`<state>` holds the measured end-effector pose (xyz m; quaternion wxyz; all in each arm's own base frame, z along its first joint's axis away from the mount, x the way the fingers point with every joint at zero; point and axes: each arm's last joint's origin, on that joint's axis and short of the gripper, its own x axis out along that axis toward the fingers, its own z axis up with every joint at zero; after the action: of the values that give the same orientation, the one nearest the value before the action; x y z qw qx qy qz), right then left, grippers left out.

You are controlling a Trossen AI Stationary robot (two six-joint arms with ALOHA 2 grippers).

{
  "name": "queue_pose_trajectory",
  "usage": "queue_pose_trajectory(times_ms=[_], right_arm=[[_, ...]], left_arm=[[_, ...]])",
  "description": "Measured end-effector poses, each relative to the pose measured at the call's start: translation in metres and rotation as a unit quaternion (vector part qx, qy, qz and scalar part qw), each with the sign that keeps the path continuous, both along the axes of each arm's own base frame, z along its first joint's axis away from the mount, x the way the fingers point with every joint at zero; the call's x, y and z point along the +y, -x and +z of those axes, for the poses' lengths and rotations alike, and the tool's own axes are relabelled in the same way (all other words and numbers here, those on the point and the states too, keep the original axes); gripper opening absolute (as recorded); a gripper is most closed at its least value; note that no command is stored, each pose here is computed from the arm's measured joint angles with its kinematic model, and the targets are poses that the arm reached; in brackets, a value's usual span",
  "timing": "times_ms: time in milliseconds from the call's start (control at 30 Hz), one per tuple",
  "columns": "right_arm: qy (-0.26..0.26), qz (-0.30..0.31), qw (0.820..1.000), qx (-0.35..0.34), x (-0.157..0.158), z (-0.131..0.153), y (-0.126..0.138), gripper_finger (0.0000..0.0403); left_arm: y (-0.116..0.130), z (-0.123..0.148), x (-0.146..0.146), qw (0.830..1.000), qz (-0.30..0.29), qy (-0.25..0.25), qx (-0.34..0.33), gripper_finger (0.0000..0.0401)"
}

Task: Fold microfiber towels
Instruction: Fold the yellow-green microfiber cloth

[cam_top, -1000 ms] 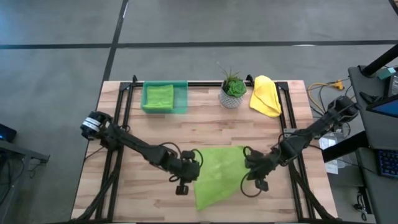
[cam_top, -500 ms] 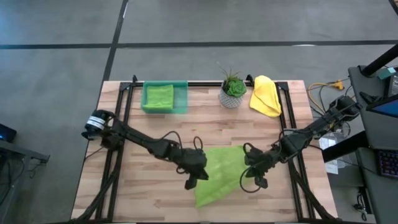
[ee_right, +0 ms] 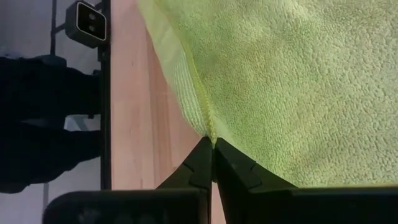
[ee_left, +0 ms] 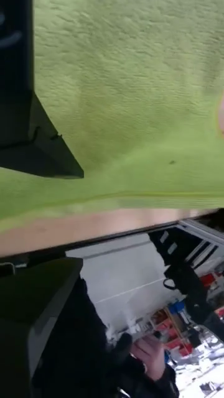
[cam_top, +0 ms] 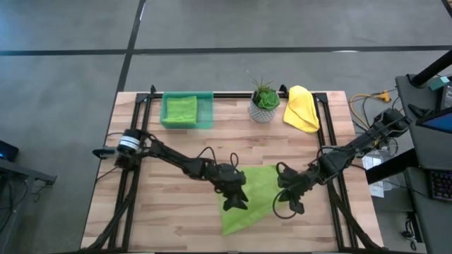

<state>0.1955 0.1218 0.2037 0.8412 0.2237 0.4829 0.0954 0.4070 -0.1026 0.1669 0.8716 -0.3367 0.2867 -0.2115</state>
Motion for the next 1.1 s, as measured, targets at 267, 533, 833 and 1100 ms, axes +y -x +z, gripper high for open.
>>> queue_pose_trajectory(times_ms=[267, 533, 833, 1100], right_arm=[[-0.003, -0.004, 1.000, -0.010, 0.000, 0.001, -0.002, 0.0009], [0.001, -0.019, 1.000, -0.016, -0.004, 0.002, -0.005, 0.0009], [0.001, -0.037, 0.999, -0.022, -0.012, 0.002, -0.010, 0.0009], [0.006, -0.041, 0.999, -0.022, -0.015, 0.002, -0.011, 0.0009]], left_arm=[[-0.030, -0.013, -0.003, 0.999, 0.015, 0.031, 0.027, 0.0207], [-0.047, -0.011, -0.008, 0.998, 0.002, 0.049, 0.026, 0.0207], [-0.043, -0.017, -0.012, 0.997, -0.008, 0.058, 0.057, 0.0207], [-0.032, -0.024, -0.033, 0.991, -0.060, 0.073, 0.093, 0.0207]])
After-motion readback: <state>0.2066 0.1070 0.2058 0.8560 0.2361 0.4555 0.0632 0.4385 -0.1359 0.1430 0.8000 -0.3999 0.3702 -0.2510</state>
